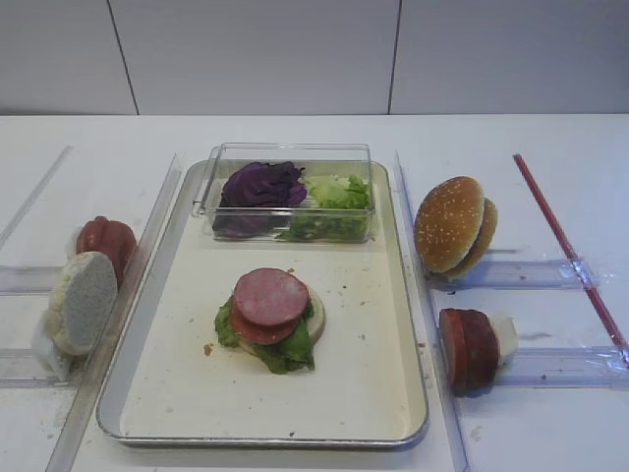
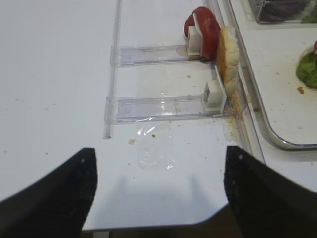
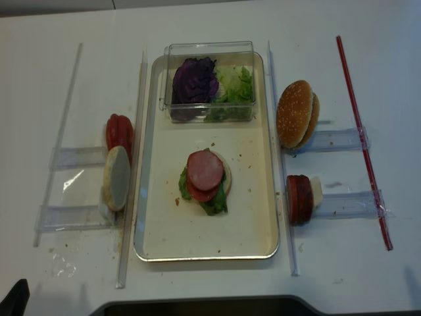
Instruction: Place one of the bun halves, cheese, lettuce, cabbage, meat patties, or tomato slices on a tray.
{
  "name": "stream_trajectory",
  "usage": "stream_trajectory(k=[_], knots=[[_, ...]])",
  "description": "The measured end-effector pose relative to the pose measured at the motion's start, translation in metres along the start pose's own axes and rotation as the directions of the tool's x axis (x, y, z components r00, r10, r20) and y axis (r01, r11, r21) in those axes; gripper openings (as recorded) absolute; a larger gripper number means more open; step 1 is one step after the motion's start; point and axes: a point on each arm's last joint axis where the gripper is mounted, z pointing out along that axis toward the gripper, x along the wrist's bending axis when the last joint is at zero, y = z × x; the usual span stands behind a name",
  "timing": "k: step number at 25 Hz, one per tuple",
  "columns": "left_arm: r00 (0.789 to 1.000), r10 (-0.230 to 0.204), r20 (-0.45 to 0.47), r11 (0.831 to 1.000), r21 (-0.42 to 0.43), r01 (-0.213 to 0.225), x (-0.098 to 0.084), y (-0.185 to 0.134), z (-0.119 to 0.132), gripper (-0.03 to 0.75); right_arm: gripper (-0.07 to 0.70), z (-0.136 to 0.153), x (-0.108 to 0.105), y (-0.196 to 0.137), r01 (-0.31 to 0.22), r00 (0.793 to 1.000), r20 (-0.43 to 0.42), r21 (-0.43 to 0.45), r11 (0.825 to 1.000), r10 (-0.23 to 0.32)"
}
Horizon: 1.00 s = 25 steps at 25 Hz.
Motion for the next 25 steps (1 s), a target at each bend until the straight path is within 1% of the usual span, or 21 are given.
stream_trajectory(k=[25], knots=[[1.000,0.000,0.000,1.000,0.000,0.000,0.0000,0.0000,0.0000,0.492,0.562,0.0000,0.0000,0.0000,0.002,1.000,0.000,0.000,1.000,-0.002]])
